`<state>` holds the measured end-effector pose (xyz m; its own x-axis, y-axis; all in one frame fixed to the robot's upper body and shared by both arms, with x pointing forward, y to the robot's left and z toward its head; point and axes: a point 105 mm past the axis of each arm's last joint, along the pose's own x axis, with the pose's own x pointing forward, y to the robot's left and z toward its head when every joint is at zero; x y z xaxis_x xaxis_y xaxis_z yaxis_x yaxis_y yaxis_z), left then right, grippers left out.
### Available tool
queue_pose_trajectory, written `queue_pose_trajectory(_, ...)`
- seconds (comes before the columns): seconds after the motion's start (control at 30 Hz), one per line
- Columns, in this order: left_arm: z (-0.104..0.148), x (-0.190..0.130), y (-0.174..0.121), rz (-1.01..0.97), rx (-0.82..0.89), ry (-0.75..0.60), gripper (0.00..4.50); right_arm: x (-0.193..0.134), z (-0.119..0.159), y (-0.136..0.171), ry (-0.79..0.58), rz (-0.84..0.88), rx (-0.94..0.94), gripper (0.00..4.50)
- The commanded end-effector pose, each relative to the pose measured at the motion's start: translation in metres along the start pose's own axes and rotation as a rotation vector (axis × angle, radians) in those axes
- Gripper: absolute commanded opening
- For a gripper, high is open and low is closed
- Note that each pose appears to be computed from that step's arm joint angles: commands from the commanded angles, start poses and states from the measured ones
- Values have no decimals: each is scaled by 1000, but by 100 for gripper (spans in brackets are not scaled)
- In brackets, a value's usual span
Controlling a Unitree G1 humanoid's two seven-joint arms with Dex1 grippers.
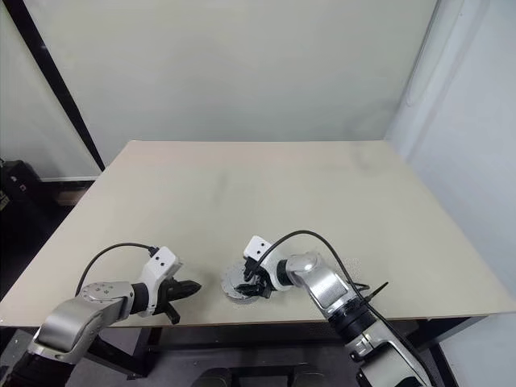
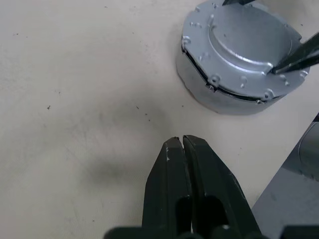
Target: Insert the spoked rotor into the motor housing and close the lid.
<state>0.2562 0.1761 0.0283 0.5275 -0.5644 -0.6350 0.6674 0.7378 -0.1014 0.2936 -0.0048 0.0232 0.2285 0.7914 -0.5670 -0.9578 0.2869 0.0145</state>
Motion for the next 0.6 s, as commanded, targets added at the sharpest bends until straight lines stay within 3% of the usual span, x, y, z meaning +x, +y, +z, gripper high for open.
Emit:
queue_pose_trajectory(0.03,16,-4,-1,9,38,-50,0,-2,8,1,3,-7,-67,321)
queue_pose_trajectory(0.6,15,-3,-2,15,30,-58,0,5,9,4,44,-37,1,321)
